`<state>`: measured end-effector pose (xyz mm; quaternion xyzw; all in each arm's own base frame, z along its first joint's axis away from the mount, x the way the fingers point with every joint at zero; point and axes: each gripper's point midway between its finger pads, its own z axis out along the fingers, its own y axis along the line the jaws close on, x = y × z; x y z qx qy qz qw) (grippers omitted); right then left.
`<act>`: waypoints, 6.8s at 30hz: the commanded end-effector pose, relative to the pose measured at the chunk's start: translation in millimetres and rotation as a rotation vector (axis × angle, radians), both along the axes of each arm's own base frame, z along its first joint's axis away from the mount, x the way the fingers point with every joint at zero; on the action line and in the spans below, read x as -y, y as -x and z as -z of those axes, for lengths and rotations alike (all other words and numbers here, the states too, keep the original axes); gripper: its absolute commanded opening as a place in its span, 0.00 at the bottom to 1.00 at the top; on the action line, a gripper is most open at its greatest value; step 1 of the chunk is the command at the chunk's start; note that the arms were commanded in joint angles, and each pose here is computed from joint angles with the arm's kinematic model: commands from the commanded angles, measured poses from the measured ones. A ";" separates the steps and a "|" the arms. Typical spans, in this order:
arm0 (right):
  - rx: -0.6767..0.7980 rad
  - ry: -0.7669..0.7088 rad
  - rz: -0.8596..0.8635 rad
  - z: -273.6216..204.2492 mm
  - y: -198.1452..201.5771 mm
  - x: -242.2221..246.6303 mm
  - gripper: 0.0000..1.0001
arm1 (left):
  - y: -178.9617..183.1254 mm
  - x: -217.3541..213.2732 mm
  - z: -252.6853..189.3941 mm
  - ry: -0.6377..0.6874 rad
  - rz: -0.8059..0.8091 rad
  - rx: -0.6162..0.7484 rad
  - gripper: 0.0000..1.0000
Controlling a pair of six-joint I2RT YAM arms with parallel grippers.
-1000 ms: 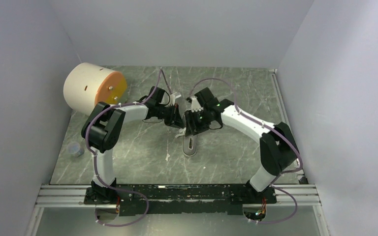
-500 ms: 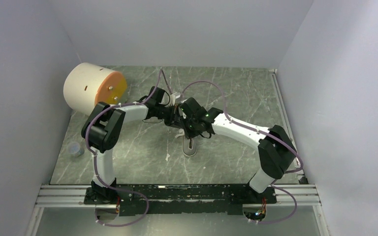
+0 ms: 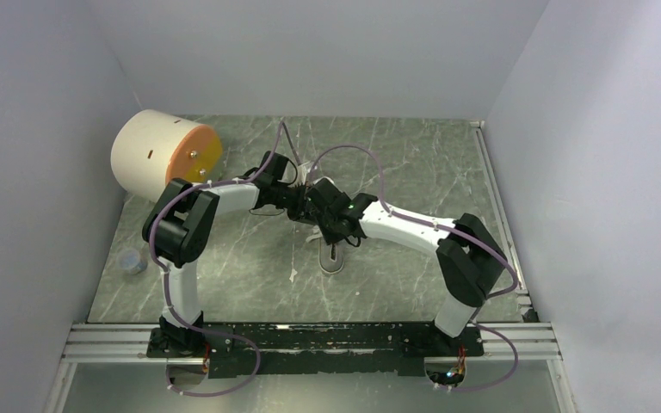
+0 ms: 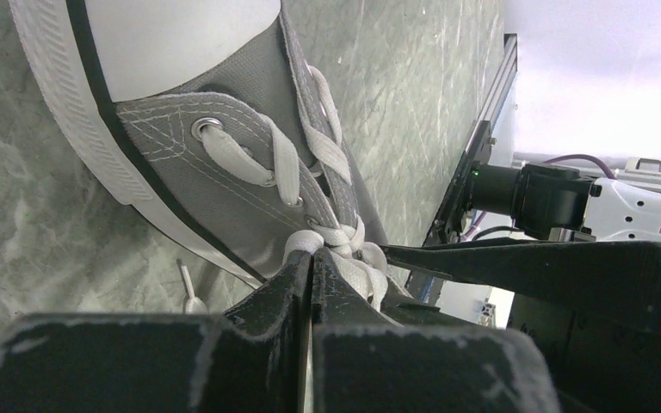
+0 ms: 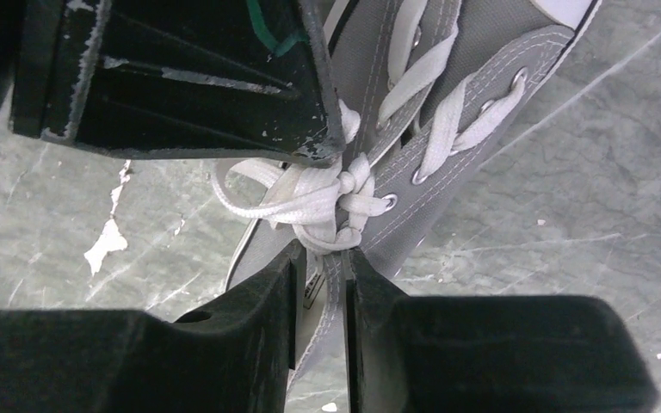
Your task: Tie the shoes
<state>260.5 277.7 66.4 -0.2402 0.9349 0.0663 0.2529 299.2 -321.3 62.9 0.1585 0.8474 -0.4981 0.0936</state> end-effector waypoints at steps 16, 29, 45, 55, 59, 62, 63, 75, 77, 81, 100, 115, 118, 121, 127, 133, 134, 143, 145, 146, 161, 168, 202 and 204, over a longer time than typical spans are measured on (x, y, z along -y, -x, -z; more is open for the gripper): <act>0.032 -0.068 0.074 -47.8 11.4 26.1 0.00 | -0.2 -9.6 -26.7 -0.027 0.050 0.109 0.26; -0.103 -0.060 0.234 -43.2 34.9 105.9 0.00 | 8.0 -40.6 -53.3 -0.147 0.024 0.247 0.97; -0.165 -0.148 0.328 -43.5 55.3 119.9 0.00 | 27.2 -34.4 -46.6 -0.104 -0.054 0.271 0.63; -0.103 -0.155 0.324 -50.5 44.2 120.8 0.00 | 38.0 -25.8 -25.3 -0.169 0.110 0.551 0.67; -0.092 -0.181 0.317 -56.2 40.1 115.4 0.00 | 36.0 -19.9 -11.5 -0.201 0.152 0.536 0.49; -0.085 -0.190 0.316 -60.0 37.5 113.4 0.00 | 40.8 -11.3 -11.6 -0.160 0.185 0.549 0.52; -0.083 -0.193 0.318 -60.4 37.0 112.8 0.00 | 43.8 -6.6 -12.7 -0.141 0.201 0.554 0.56; -0.062 -0.187 0.347 -70.8 38.4 119.7 0.00 | 28.4 -5.3 18.2 -0.292 0.174 0.531 0.21; -0.046 -0.164 0.363 -74.9 37.4 125.8 0.00 | 29.7 -11.1 14.0 -0.312 0.171 0.534 0.07; -0.005 -0.120 0.425 -83.1 34.9 140.7 0.00 | 44.2 -22.2 0.2 -0.314 0.173 0.532 0.05; 0.096 -0.091 0.551 -115.0 34.8 168.2 0.00 | 68.1 -26.0 -18.2 -0.274 0.218 0.456 0.44; 0.072 -0.169 0.447 -111.3 26.4 141.5 0.00 | 66.4 -28.3 -13.8 -0.158 0.269 0.448 0.65; 0.071 -0.170 0.446 -111.5 26.3 141.3 0.00 | 65.4 -20.9 -10.9 -0.119 0.269 0.438 0.65; 0.070 -0.179 0.451 -111.5 27.5 141.0 0.00 | 62.0 -18.8 -1.0 -0.135 0.264 0.417 0.61; 0.061 -0.179 0.465 -106.3 31.1 143.1 0.00 | 54.4 -26.2 11.1 -0.209 0.234 0.410 0.31; 0.087 -0.157 0.496 -112.8 27.6 150.0 0.00 | 53.7 -53.2 -23.2 -0.327 0.113 0.453 0.05; 0.089 -0.149 0.498 -113.1 26.9 150.8 0.00 | 55.1 -57.0 -39.6 -0.323 0.090 0.479 0.05; 0.071 -0.177 0.473 -106.1 17.2 136.1 0.00 | 73.6 -81.0 -117.4 -0.295 -0.074 0.534 0.05; 0.073 -0.175 0.484 -105.7 13.7 135.1 0.00 | 71.5 -84.0 -120.7 -0.319 -0.084 0.531 0.05; 0.075 -0.165 0.502 -105.5 12.1 137.1 0.00 | 69.2 -85.0 -120.9 -0.334 -0.087 0.530 0.05; 0.020 -0.008 0.640 -63.3 13.1 170.6 0.00 | 38.1 -141.8 -75.6 -0.716 -0.335 0.450 0.05; 0.000 -0.070 0.679 -40.1 -2.0 180.5 0.00 | 36.9 -178.7 -45.1 -0.913 -0.486 0.362 0.05; -0.079 -0.048 1.123 40.1 9.4 266.9 0.00 | 62.3 -217.3 48.5 -1.030 -0.427 0.045 0.05; -0.031 -0.053 1.103 31.0 7.1 269.9 0.00 | 63.5 -217.5 47.1 -1.025 -0.433 0.047 0.05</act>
